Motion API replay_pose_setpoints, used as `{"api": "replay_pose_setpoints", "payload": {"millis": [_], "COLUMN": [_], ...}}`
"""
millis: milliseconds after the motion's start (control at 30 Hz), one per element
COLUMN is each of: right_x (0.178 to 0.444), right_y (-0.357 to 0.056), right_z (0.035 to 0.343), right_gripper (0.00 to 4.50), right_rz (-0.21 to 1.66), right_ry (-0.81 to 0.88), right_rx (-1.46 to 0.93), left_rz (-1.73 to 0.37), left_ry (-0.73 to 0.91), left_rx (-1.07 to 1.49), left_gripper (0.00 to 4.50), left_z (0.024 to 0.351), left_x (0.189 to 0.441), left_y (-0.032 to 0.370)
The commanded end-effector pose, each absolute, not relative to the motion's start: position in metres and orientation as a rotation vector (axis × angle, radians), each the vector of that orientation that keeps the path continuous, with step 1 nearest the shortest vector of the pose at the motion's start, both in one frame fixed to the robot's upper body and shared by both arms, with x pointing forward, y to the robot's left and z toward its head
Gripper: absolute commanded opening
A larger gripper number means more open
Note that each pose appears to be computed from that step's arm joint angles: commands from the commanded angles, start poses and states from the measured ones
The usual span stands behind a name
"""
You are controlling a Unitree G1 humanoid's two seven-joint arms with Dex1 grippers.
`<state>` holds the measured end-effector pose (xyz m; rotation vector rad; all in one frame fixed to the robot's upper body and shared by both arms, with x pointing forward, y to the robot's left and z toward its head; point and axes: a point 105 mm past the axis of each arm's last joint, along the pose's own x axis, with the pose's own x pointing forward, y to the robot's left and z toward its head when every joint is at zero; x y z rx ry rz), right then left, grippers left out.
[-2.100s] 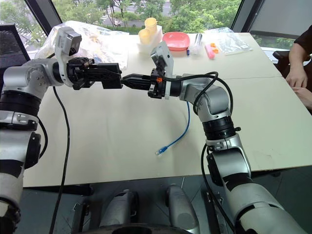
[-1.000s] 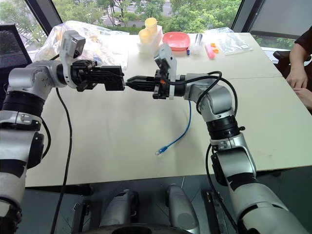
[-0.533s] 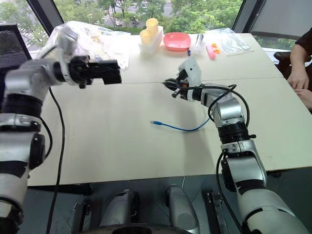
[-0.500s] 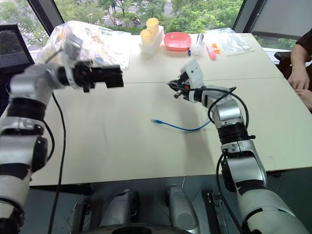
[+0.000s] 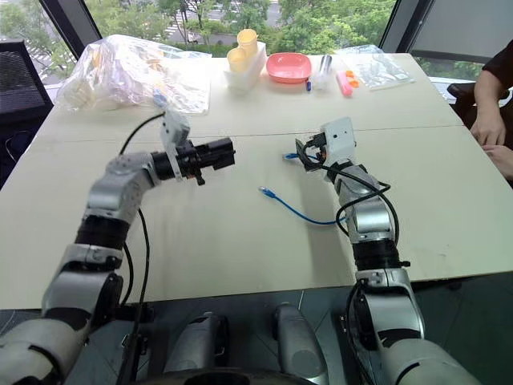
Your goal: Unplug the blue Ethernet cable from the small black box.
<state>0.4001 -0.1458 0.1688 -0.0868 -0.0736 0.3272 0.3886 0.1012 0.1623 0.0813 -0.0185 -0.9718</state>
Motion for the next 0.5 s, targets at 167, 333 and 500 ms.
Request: {"api": "replay_pose_setpoints", "payload": {"millis": [167, 333, 500], "right_x": [0.363, 0.364, 0.364], "right_y": [-0.118, -0.119, -0.118], "right_z": [0.185, 0.183, 0.181], "right_gripper": [4.46, 4.50, 4.50], "right_rz": [0.487, 0.472, 0.476], "right_ry": [-0.101, -0.086, -0.080], "right_rx": [-0.068, -0.058, -0.071], "left_rz": [-0.693, -0.681, -0.655], "left_ry": [-0.079, -0.045, -0.038], "left_rx": [0.080, 0.033, 0.026], "left_gripper": [0.55, 1.92, 4.14], "left_z": [0.149, 0.135, 0.133], "left_x": [0.391, 0.379, 0.376], "left_y": [0.110, 0.102, 0.102]}}
